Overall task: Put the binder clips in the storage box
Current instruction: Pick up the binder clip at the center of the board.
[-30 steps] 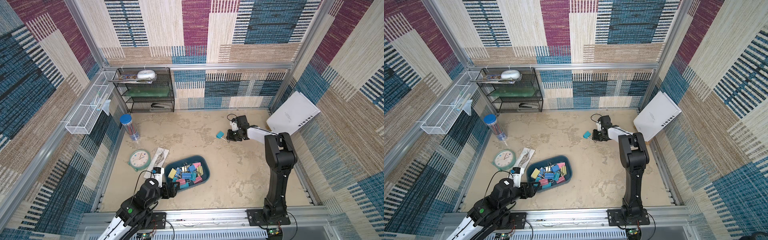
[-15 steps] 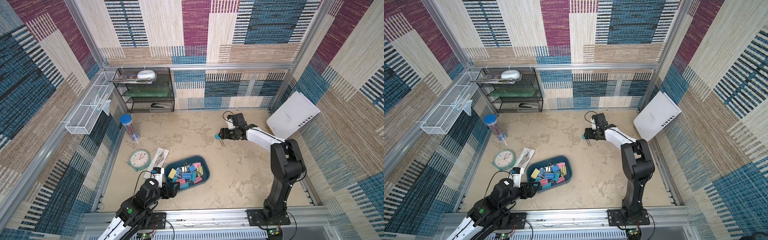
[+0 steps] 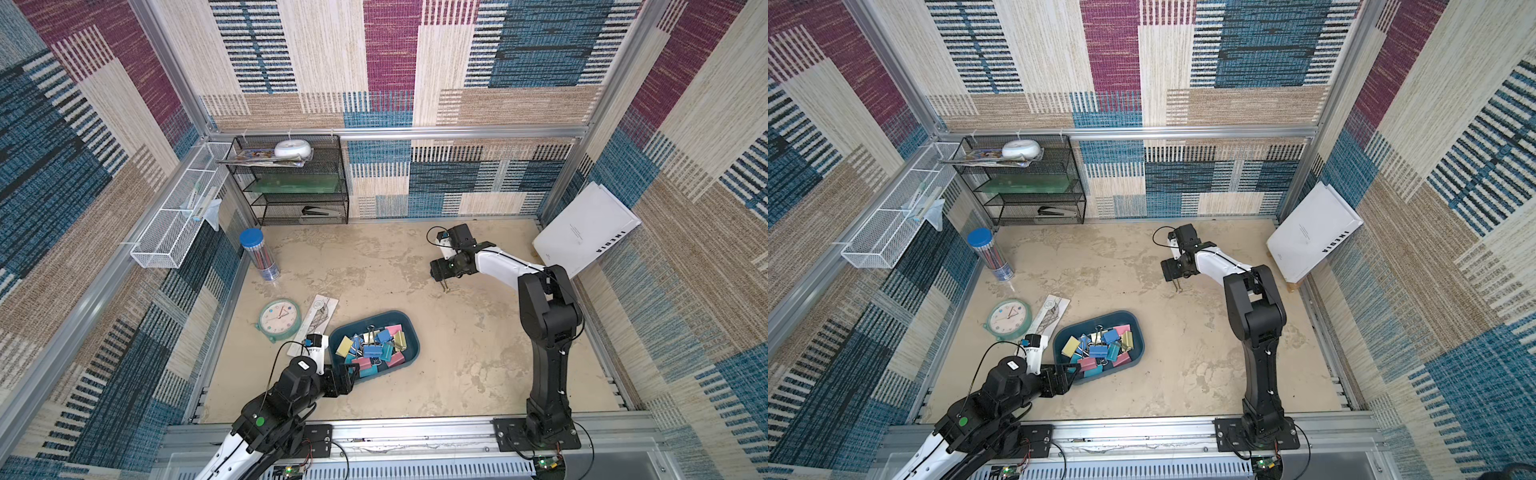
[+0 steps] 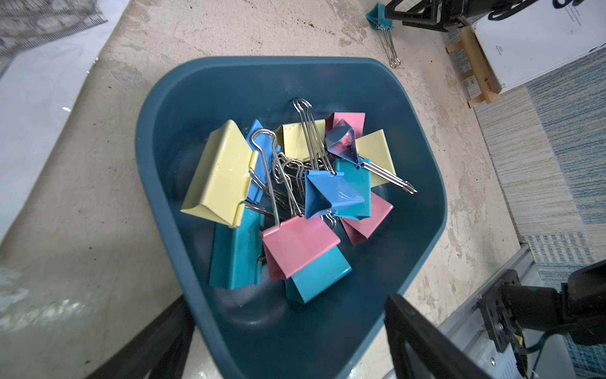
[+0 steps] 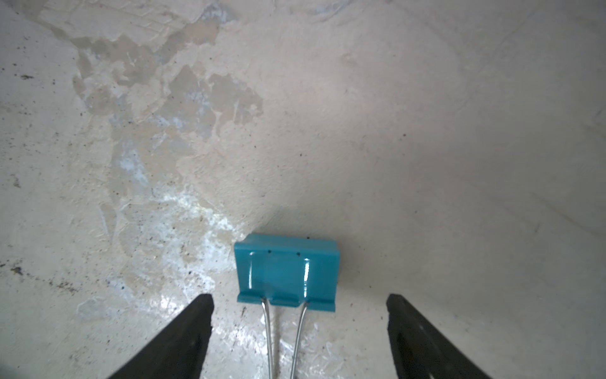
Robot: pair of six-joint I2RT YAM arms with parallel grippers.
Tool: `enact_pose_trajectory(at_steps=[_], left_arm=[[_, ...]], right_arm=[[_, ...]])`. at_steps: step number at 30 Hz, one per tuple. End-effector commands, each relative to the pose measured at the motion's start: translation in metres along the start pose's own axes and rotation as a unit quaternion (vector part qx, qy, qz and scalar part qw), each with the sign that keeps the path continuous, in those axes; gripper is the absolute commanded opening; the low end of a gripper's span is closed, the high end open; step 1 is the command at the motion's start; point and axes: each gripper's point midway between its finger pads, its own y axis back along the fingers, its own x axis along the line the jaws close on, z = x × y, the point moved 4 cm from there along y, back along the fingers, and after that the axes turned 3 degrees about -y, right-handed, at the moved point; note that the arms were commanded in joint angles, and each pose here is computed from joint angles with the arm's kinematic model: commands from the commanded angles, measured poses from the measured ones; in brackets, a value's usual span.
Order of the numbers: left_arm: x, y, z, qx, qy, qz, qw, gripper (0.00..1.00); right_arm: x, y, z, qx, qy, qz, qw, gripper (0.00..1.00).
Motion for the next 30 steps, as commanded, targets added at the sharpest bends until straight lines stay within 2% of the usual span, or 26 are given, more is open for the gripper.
enact_pose_trajectory(at_steps=[1, 9, 21, 25, 30], left_arm=[[0.000, -0.001, 0.001, -0.003, 0.001, 0.000, 1.000, 0.93], [0.000, -0.001, 0.001, -0.002, 0.001, 0.001, 1.000, 0.93], [0.000, -0.001, 0.001, -0.002, 0.001, 0.000, 1.000, 0.93], [0.000, -0.001, 0.001, -0.003, 0.001, -0.001, 1.000, 0.93], [0.000, -0.001, 0.001, -0.003, 0.000, 0.000, 1.000, 0.93]], right_arm=[[0.000, -0.007, -0.003, 0.012, 0.013, -0.004, 1.000, 0.86], [0.012, -0.021, -0.003, 0.019, 0.012, 0.005, 1.000, 0.84], [0.006, -0.027, -0.012, 0.035, 0.000, -0.027, 0.999, 0.51], [0.004, -0.011, -0.001, 0.012, -0.005, -0.039, 0.999, 0.44], [0.019, 0.034, 0.024, -0.032, 0.012, -0.040, 0.999, 0.44]])
